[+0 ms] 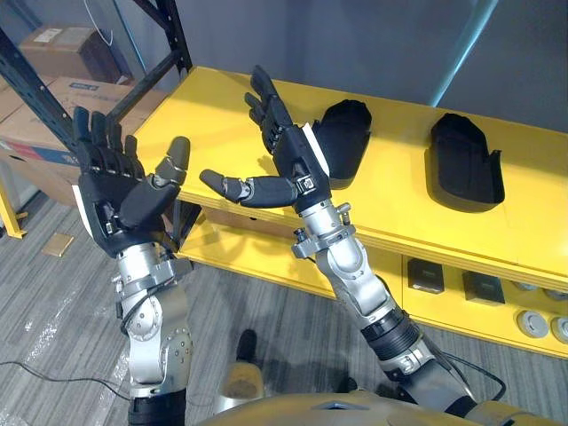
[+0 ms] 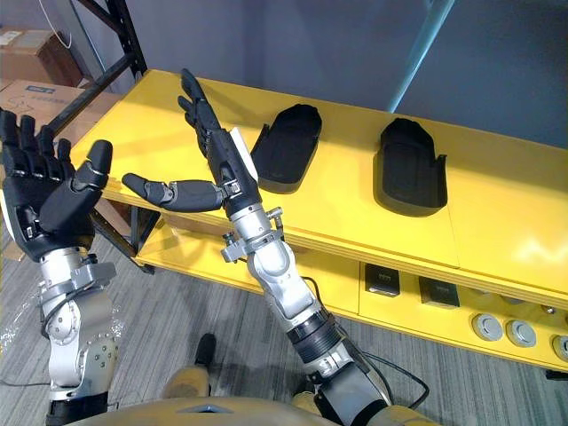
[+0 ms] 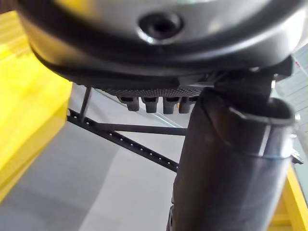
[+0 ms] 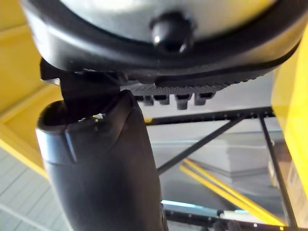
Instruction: Walk over and take three plastic housings, then place them on the shelf
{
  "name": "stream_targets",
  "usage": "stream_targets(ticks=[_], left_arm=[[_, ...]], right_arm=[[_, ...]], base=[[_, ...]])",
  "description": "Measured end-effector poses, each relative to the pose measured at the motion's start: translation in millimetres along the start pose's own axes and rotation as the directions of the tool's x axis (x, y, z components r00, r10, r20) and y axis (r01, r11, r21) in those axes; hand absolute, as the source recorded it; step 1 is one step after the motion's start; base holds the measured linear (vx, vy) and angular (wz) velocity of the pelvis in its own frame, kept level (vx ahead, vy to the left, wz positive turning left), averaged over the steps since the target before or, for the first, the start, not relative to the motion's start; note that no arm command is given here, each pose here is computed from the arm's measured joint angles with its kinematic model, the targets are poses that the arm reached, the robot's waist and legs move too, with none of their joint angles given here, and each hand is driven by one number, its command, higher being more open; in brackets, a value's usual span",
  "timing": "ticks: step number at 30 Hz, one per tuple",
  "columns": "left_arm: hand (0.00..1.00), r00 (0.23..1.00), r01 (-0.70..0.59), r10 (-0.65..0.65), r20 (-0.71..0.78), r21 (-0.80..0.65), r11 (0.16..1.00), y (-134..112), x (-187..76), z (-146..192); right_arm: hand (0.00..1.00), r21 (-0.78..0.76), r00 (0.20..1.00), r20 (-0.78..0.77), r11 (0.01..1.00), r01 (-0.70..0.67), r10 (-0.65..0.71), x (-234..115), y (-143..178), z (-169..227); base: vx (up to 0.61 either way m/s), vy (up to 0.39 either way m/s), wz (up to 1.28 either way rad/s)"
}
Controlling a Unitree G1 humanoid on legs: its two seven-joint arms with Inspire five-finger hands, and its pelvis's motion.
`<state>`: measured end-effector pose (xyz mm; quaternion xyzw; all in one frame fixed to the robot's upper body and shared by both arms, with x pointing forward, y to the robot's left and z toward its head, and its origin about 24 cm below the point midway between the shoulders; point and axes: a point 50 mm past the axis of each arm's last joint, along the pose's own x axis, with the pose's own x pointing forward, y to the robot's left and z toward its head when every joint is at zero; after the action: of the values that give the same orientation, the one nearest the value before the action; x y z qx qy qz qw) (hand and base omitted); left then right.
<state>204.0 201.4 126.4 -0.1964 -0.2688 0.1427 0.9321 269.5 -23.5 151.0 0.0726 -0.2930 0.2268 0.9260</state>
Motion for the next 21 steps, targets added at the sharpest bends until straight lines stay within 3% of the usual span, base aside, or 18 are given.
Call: stream_targets(ticks=[7, 14, 18, 21], left_arm=[[1.0, 0.964, 0.177, -0.159, -0.215, 0.069, 0.982, 1, -7, -33], [1.0, 0.953, 0.102, -0.062, -0.298, 0.121, 0.987, 14, -6, -56], [1.0, 0.954, 0.086, -0.039, -0.298, 0.148, 0.985, 16, -5, -58], [1.0, 0.955, 0.069, 0.008, -0.298, 0.247, 0.967, 21, -4, -63]], right_arm=[[1.0, -0.095, 0.987, 0.102, 0.986, 0.137, -0.127, -3, -37, 23], [1.0, -0.232, 0.946, 0.229, 0.93, 0.283, -0.231, -49, -90, 67], [1.0, -0.285, 0.922, 0.21, 0.882, 0.377, -0.326, -76, -114, 73], [1.0, -0.293, 0.907, 0.161, 0.859, 0.42, -0.389, -99, -126, 72]], base=[[-0.01, -0.012, -0.21], [0.01, 0.011, -0.37], [0.02, 0.005, -0.29], [0.01, 0.0, -0.24]])
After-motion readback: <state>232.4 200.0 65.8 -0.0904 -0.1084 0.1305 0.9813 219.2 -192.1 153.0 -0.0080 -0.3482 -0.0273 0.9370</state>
